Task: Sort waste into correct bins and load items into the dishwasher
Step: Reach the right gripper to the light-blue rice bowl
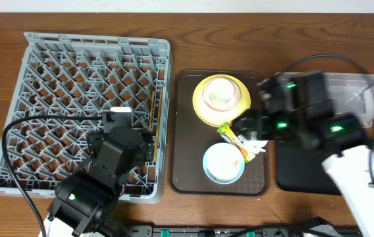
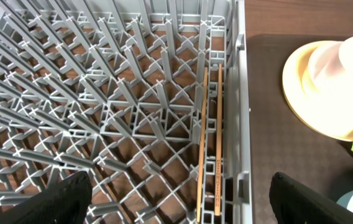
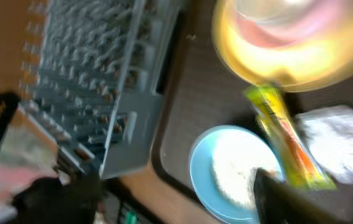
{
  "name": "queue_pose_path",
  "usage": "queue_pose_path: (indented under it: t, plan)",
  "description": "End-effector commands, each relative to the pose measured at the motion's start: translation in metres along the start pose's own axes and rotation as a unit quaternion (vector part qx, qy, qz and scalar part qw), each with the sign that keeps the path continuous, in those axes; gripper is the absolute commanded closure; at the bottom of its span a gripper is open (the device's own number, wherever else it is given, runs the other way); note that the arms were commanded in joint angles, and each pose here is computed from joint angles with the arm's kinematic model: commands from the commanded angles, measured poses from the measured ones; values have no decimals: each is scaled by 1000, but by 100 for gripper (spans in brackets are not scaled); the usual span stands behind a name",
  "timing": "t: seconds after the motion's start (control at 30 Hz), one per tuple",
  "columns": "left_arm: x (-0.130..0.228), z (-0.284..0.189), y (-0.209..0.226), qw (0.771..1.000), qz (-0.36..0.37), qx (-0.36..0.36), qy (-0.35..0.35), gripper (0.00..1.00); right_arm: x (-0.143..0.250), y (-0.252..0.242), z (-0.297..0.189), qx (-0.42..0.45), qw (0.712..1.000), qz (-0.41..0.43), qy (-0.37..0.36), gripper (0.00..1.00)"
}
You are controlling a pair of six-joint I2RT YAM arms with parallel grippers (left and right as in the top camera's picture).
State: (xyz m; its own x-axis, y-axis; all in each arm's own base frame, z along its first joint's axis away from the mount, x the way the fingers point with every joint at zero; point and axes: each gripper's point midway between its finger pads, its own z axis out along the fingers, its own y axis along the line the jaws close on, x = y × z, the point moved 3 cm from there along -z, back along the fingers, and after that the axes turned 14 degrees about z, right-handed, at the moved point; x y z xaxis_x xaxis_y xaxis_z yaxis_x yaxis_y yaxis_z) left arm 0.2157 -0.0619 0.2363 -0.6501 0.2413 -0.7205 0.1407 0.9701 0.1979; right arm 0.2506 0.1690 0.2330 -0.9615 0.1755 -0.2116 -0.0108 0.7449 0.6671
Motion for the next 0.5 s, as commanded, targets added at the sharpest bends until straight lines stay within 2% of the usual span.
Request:
queue_pose_path:
  t: [0.0,0.03,0.07,0.1,0.27,0.47]
  plan:
    - [-1,-1,0,1000,-2,1,-1,8,22,10,31,-27,999,-21,28,28]
    - [-1,-1,0,1000,-1,1,-1,8,25,13,38,-33,999,-26,28,40]
    - [-1,-1,0,1000,-2,1,-1,8,27,14,47,-36,999,-28,28,58]
    - [-1,-1,0,1000,-2,1,-1,8,30,14,54,-33,999,-27,26,69]
    - [-1,-1,0,1000,-2,1,-1,8,45,-5,89,69,997,-13,12,68]
    - [-1,-1,0,1000,-2,1,-1,8,76,-12,123,151,986,-75,17,65]
